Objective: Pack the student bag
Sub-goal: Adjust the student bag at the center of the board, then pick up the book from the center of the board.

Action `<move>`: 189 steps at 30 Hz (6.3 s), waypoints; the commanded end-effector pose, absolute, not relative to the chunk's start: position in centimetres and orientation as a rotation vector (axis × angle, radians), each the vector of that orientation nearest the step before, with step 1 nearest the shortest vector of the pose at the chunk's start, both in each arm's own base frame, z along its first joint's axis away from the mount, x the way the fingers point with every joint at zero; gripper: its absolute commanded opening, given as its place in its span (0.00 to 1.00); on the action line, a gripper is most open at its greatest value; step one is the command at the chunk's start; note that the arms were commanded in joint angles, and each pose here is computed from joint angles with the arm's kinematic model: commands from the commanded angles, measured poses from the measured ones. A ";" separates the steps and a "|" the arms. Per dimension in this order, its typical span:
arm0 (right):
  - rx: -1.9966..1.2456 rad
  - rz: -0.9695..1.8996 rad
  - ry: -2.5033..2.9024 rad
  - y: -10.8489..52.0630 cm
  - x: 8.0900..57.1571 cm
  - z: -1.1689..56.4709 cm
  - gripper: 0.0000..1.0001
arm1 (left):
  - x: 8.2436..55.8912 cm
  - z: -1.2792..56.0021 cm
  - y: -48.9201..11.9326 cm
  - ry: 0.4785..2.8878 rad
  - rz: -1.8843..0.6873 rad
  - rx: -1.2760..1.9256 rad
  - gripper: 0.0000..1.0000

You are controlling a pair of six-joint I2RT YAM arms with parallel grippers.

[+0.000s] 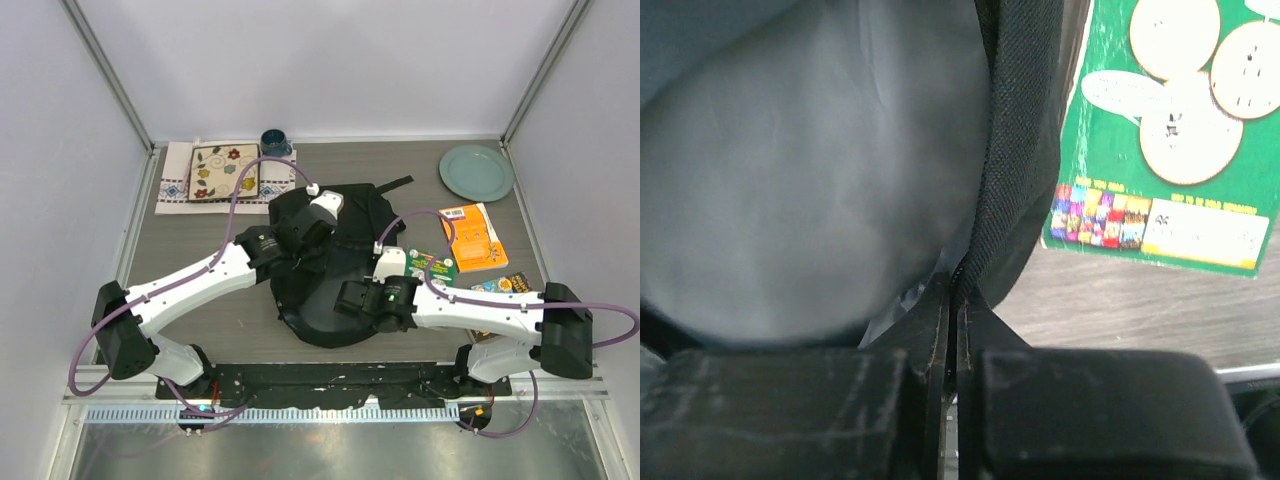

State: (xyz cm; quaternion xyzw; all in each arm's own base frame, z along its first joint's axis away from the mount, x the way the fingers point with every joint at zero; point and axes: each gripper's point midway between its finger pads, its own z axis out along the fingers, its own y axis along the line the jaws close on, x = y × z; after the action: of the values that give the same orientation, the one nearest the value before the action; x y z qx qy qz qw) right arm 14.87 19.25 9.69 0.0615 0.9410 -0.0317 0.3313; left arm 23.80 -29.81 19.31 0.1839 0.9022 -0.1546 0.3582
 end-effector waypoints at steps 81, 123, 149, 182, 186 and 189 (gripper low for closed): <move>1.034 0.632 2.349 5.3 22.3 4.2 0.64 | 20.6 14.6 -56.1 2.432 -1.386 0.559 0.36; 0.514 1.081 1.845 10.1 21.8 26.5 0.88 | 21.5 34.8 -43.1 1.915 -1.287 0.493 0.00; 0.219 1.447 1.680 13.9 20.5 29.5 0.28 | 20.4 37.2 -41.2 1.719 -1.537 0.411 0.01; -0.129 1.765 1.564 18.9 16.1 34.2 0.00 | 22.0 38.7 -40.3 1.552 -1.685 0.417 0.77; -0.084 1.717 1.603 18.8 17.4 33.1 0.00 | 22.0 37.8 -39.5 1.576 -1.674 0.401 0.35; -0.065 1.683 1.636 18.8 18.2 32.4 0.00 | 22.2 36.9 -38.6 1.605 -1.653 0.375 0.16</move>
State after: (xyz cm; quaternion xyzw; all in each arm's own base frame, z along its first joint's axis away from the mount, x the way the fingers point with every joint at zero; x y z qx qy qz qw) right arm 17.13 18.96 30.66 -0.0109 0.6496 0.6807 0.3386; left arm 23.29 -39.89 35.27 0.1344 0.6592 -0.6353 0.3792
